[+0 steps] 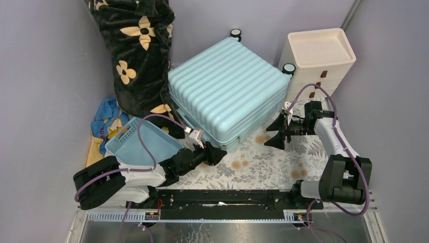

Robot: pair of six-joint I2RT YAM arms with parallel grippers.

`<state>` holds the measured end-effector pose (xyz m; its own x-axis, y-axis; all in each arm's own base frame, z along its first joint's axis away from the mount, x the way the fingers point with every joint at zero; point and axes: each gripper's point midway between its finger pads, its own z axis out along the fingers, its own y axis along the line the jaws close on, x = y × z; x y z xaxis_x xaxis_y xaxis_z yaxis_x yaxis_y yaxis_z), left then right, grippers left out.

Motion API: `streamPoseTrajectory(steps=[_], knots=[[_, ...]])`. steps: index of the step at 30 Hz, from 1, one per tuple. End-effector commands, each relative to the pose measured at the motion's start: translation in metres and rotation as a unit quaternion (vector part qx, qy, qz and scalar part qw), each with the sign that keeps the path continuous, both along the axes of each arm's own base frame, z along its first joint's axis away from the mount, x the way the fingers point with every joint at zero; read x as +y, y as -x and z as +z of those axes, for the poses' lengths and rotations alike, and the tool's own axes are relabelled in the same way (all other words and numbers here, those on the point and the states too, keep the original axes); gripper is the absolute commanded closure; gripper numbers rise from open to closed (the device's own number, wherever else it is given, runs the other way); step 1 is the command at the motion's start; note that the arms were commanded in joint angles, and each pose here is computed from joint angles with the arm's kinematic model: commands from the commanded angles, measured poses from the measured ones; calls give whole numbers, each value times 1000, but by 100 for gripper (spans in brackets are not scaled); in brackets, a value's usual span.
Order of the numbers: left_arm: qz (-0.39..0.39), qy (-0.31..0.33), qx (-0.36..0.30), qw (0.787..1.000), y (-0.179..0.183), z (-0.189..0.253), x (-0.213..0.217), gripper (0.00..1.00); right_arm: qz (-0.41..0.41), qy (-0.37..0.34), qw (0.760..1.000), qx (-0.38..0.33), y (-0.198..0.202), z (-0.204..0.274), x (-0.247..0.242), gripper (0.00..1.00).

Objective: Open, take out, and arrange the luggage
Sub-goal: Adjust the luggage at the center of the board, then unzip the luggage at the center of the board.

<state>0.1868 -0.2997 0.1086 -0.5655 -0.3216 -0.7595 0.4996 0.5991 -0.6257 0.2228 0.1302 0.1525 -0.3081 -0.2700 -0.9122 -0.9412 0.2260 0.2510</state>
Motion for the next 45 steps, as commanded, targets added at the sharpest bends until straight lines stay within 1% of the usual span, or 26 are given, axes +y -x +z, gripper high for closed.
streamPoseTrajectory(steps=[1,6,8,11,12,13,16,18,20,24,30,33,37,40,45], knots=[[12,30,-33,999,-12,28,-6,47,11,-1,1000,-20,-3,10,2,13],[40,11,-27,999,-13,27,-2,46,21,-14,1000,-17,1,11,8,14],[48,1,-31,998,-14,28,0,45,41,-15,999,-23,6,8,18,17],[49,-3,-39,998,-12,33,2,45,61,5,998,-21,11,-5,35,23],[46,-2,-42,998,-11,35,1,44,60,15,998,-24,10,-10,40,24],[44,-1,-45,998,-10,37,1,43,58,23,997,-44,4,-12,45,24],[39,-7,-50,998,-8,40,-2,41,32,23,998,-42,-1,-16,55,30],[42,-16,-51,998,-7,41,-3,40,27,19,999,-41,0,-18,60,31],[58,-37,-47,997,-8,38,0,36,34,16,998,-41,2,-19,63,31],[104,-51,-34,993,-6,38,6,35,47,19,998,-32,5,-21,65,31],[195,-89,5,977,2,27,8,38,51,27,998,-33,5,-22,63,32],[226,-108,19,968,2,22,5,40,52,32,998,-35,5,-21,62,32],[272,-155,43,949,-2,8,7,45,52,38,997,-40,4,-20,61,32],[293,-180,48,938,-5,4,7,50,52,39,997,-43,4,-19,60,32],[299,-200,34,932,-11,9,-1,56,54,42,997,-46,5,-18,60,32]])
